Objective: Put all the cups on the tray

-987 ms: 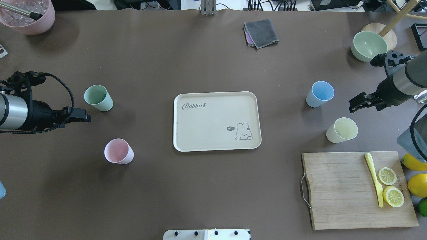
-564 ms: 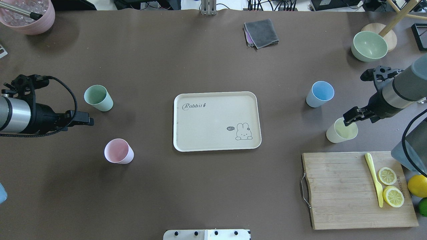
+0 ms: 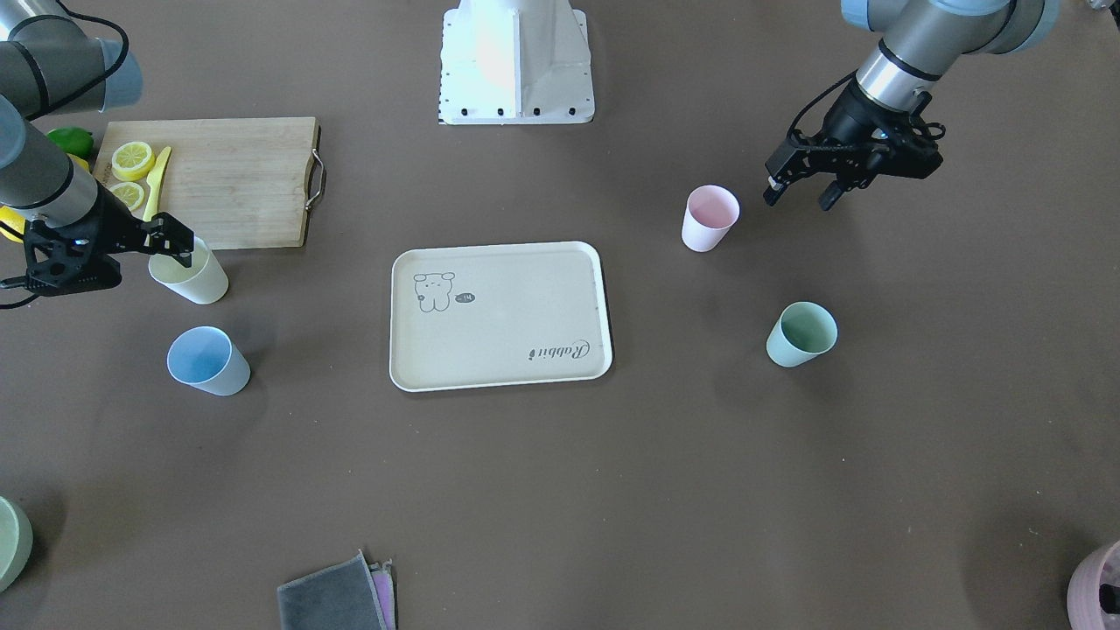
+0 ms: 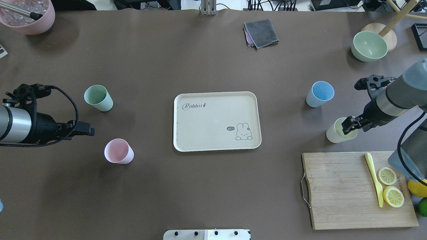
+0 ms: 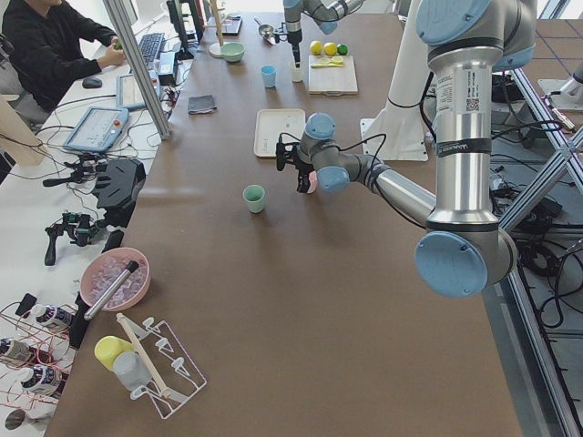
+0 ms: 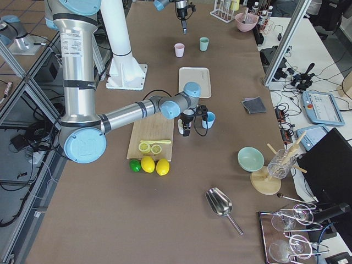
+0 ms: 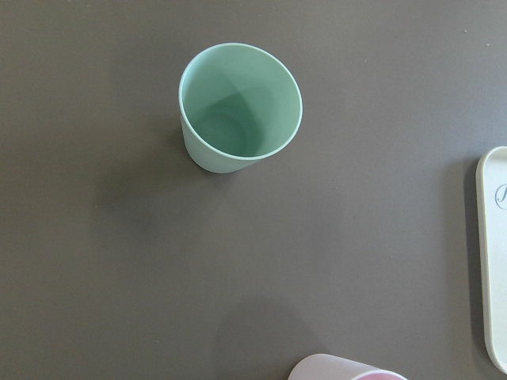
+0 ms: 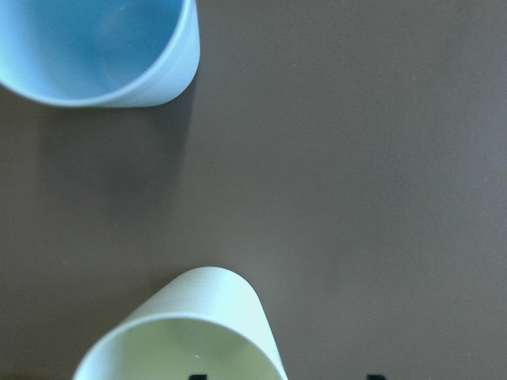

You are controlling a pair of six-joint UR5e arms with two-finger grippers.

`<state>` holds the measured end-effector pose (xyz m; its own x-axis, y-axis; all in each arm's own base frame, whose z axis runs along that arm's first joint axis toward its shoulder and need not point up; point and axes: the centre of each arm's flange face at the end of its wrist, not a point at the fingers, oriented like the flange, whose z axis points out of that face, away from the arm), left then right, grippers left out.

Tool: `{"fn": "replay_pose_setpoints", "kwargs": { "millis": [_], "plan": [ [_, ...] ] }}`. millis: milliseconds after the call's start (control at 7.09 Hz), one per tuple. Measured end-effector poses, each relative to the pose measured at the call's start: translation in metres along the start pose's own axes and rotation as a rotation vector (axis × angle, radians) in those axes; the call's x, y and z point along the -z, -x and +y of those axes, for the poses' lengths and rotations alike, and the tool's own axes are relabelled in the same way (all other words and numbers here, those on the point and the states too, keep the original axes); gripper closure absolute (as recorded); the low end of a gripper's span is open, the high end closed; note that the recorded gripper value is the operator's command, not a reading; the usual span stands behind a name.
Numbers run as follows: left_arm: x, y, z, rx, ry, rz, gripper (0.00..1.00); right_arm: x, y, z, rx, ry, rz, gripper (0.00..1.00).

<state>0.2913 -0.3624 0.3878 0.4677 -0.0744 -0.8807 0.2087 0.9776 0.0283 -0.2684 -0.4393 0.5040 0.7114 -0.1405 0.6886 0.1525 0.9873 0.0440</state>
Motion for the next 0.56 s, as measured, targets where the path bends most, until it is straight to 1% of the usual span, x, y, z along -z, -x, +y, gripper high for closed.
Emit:
{"fn": "replay_pose_setpoints", "kwargs": {
  "millis": [282, 564],
  "plan": [
    [-0.001, -0.007, 0.009, -0.014, 0.017, 0.01, 0.17, 0.001, 0.004, -0.002, 0.0, -0.005, -0.004, 1.0],
    [-0.012, -0.014, 0.023, -0.017, 0.019, 0.005, 0.17, 0.012, 0.019, -0.01, -0.011, -0.021, -0.031, 1.0]
  ]
}}
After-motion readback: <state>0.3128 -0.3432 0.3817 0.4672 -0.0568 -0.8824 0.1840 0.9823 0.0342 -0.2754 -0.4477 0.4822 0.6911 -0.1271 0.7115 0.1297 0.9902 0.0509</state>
